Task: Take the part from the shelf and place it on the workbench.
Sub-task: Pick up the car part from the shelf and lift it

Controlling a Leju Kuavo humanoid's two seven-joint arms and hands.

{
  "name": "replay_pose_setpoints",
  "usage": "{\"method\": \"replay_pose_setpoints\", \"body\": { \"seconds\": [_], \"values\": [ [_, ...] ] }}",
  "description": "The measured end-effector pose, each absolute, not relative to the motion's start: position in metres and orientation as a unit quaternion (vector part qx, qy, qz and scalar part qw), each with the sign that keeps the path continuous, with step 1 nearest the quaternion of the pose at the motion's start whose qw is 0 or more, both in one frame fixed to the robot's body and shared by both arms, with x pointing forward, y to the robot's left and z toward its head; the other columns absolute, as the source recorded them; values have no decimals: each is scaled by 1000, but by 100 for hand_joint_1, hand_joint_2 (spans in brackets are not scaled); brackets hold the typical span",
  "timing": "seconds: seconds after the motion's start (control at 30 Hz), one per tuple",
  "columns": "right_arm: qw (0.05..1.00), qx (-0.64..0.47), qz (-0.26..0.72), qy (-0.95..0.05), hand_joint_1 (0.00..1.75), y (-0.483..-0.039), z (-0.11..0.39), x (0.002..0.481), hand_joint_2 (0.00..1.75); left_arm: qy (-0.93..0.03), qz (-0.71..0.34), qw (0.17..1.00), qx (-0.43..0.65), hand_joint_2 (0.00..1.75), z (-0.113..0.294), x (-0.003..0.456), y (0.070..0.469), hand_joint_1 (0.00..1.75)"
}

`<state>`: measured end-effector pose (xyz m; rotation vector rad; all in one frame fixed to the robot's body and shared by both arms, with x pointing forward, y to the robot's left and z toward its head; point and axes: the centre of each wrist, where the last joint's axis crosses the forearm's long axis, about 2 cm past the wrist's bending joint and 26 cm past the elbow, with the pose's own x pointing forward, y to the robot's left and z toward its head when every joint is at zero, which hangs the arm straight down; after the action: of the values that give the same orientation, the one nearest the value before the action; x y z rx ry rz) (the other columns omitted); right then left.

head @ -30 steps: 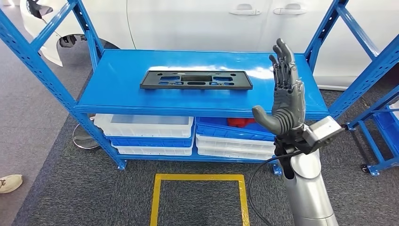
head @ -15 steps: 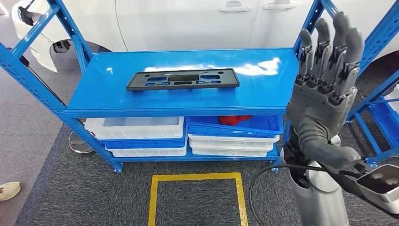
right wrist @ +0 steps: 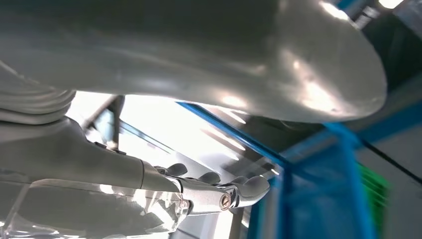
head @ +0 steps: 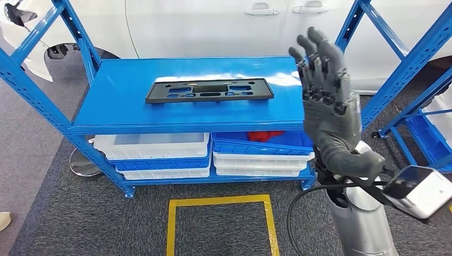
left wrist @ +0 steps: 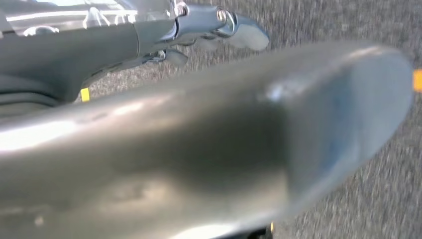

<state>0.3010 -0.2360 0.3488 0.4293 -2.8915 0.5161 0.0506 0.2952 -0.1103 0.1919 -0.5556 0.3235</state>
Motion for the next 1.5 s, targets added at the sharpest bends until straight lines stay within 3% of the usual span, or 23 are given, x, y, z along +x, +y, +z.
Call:
{"method": "replay_pose_setpoints", "body": {
  "seconds": [0.73,0.87,1.17,1.5],
  "values": [
    [335,178,269,-885,0,-202,264,347,0,-279,160,943,84,0,-111,47,284,0],
    [334,118,306,-884,0,-191,252,345,175,-278,162,943,84,0,-111,46,283,0],
    [241,-93,388,-885,0,-161,223,331,175,-279,159,944,79,0,-111,48,281,0],
    [153,-194,425,-871,0,-120,200,330,175,-281,153,944,80,0,-110,51,281,0]
  ]
}}
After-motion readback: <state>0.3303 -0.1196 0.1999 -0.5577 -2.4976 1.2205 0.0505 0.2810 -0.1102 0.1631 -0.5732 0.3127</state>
